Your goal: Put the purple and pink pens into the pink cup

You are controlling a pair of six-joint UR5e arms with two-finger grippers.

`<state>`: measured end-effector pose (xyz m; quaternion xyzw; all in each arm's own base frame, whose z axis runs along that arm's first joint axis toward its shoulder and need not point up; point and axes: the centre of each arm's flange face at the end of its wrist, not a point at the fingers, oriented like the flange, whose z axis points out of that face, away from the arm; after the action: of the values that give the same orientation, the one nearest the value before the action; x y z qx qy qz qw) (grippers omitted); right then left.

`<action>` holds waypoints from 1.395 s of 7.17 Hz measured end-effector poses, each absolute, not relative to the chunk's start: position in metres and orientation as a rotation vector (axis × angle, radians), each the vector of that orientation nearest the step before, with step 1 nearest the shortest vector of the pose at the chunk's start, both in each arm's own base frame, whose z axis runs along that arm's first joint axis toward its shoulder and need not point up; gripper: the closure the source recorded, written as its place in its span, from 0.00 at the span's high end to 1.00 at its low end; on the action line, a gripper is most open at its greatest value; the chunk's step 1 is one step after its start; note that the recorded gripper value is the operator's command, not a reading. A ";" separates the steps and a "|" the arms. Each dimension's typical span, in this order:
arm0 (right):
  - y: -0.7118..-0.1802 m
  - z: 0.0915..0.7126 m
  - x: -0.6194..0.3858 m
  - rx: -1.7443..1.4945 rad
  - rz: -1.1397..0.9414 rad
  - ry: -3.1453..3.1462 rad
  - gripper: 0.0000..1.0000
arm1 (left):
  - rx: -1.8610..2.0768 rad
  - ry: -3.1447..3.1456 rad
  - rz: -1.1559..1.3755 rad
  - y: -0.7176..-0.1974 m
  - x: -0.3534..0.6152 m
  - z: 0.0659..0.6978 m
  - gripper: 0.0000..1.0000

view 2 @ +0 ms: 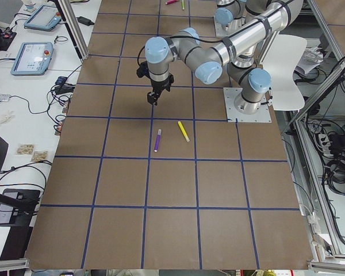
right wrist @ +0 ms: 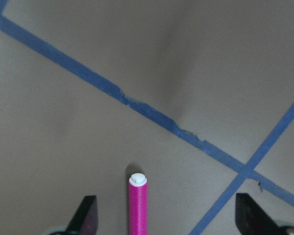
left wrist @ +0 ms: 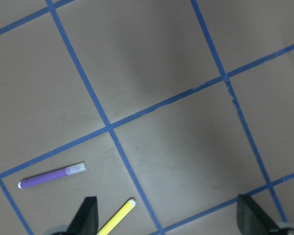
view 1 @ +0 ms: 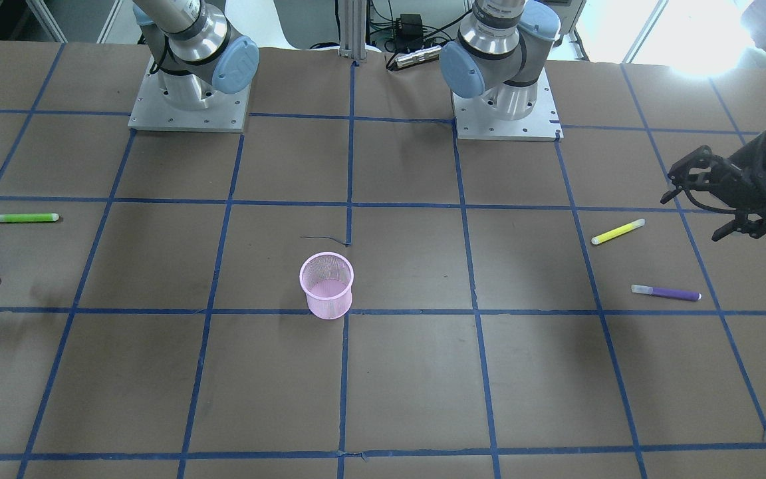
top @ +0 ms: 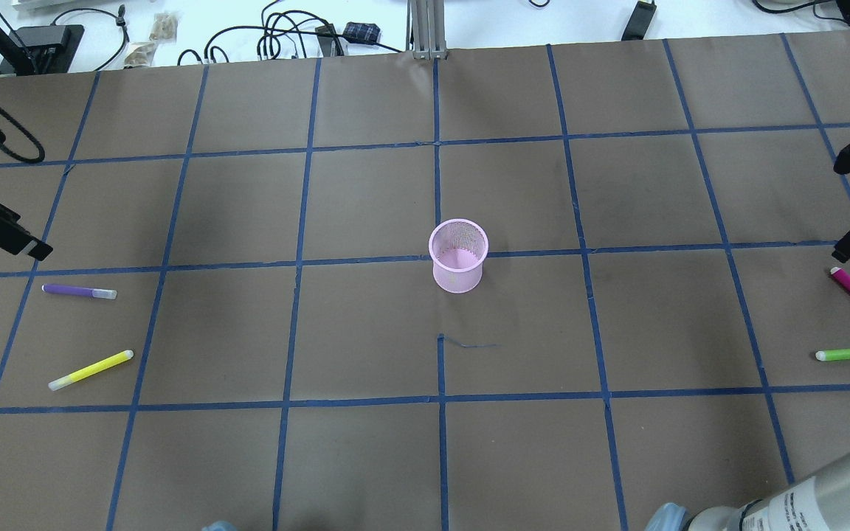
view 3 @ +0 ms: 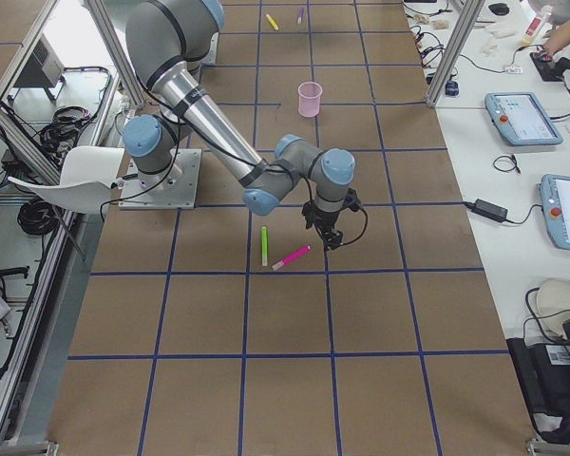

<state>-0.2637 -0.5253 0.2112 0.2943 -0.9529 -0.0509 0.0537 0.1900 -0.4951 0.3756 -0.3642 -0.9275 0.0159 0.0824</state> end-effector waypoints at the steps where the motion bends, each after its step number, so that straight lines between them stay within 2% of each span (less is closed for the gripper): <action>1: -0.516 0.199 -0.268 0.916 -0.162 -2.887 0.98 | -1.235 -2.685 0.072 -0.495 0.218 0.351 1.00; 2: -0.513 0.190 -0.269 0.931 -0.169 -2.890 0.87 | -1.384 -2.601 0.099 -0.495 0.246 0.326 1.00; 3: -0.512 0.181 -0.270 0.940 -0.179 -2.897 0.66 | -1.538 -2.498 0.155 -0.497 0.272 0.299 1.00; 4: -0.512 0.177 -0.270 0.944 -0.187 -2.900 0.51 | -1.682 -2.380 0.243 -0.501 0.292 0.275 1.00; 6: -0.512 0.174 -0.271 0.941 -0.198 -2.904 0.00 | -1.862 -2.205 0.399 -0.513 0.324 0.234 0.96; 8: -0.511 0.176 -0.271 0.928 -0.200 -2.907 0.00 | -1.923 -2.107 0.510 -0.522 0.350 0.200 0.89; 10: -0.520 0.195 -0.270 0.910 -0.161 -2.880 0.00 | -1.917 -2.045 0.577 -0.522 0.362 0.166 0.89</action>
<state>-0.2700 -0.5203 0.1951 0.3004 -0.9505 -0.0530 0.0584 0.3623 -0.5220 0.1664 -0.6632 -0.7077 0.1997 0.1395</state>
